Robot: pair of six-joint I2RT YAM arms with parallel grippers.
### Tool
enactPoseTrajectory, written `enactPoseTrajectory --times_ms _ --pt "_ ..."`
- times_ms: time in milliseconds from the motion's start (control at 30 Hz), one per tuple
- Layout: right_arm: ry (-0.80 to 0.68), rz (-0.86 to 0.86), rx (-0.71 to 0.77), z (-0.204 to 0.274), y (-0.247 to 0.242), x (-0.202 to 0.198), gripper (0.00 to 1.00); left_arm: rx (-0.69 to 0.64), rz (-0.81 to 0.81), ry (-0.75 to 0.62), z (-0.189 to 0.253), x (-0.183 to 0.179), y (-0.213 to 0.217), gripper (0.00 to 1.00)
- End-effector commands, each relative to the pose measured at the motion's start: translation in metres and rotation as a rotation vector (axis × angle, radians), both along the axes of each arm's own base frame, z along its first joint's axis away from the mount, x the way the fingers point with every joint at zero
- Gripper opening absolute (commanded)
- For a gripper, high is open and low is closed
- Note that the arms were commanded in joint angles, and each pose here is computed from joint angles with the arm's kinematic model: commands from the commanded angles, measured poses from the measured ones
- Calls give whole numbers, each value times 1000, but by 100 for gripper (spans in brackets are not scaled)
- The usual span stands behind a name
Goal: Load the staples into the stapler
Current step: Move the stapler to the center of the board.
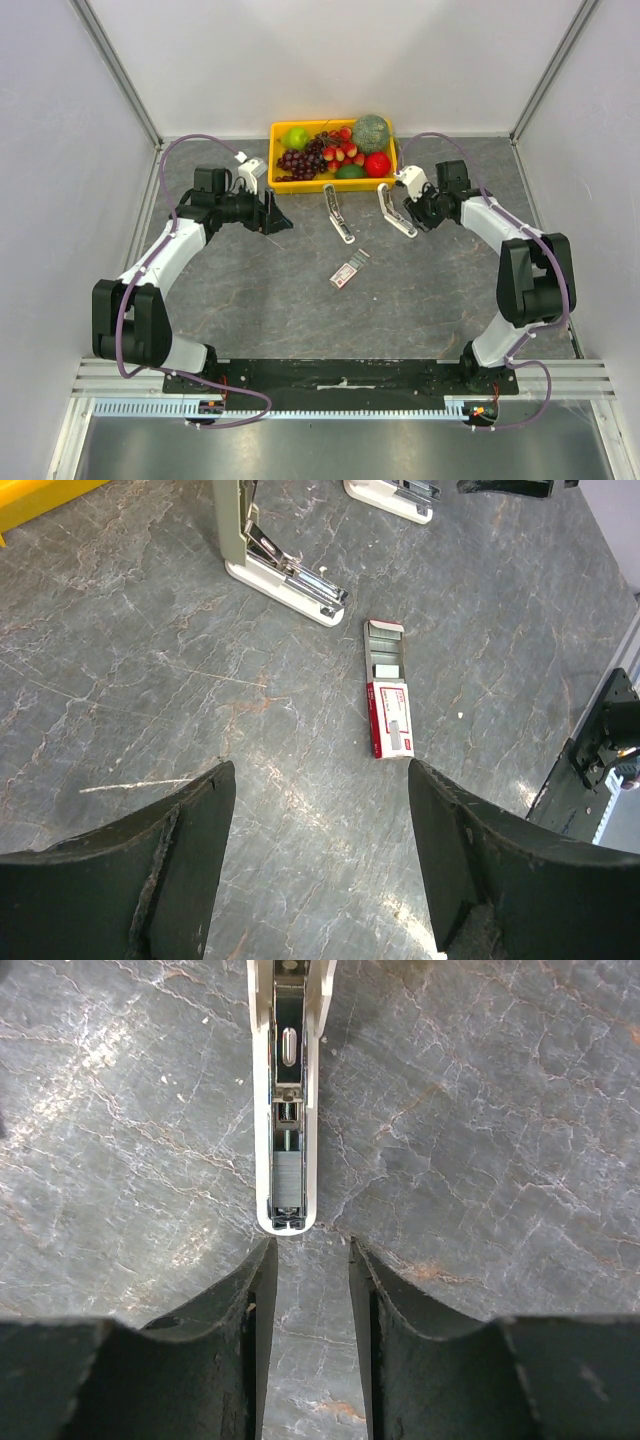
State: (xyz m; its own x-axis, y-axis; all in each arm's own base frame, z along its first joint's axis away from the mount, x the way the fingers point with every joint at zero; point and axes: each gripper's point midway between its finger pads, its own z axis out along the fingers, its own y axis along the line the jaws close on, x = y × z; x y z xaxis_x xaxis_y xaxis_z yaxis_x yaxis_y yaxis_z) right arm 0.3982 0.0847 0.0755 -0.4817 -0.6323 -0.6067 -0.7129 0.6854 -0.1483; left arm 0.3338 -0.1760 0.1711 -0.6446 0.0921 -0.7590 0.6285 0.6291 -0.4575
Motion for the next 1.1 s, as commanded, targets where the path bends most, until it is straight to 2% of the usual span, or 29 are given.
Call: enactPoseTrajectory --times_ms 0,233,600,700,733,933,1067 --pt "1 56 33 -12 6 4 42 -16 -25 -57 10 2 -1 76" --pt "42 85 101 -24 18 0 43 -15 -25 -60 10 2 -1 76" --pt "72 69 73 -46 13 8 42 -46 -61 -62 15 2 -6 76" --pt "71 75 74 -48 13 9 37 -106 -97 -68 25 7 -16 76" --pt "72 81 79 -49 14 8 32 -119 -104 -81 29 12 -19 77" --pt "48 145 48 -50 12 -1 19 -279 -172 -71 49 48 -52 77" --pt "38 188 40 -49 12 -8 11 -322 -271 -100 54 56 -78 77"
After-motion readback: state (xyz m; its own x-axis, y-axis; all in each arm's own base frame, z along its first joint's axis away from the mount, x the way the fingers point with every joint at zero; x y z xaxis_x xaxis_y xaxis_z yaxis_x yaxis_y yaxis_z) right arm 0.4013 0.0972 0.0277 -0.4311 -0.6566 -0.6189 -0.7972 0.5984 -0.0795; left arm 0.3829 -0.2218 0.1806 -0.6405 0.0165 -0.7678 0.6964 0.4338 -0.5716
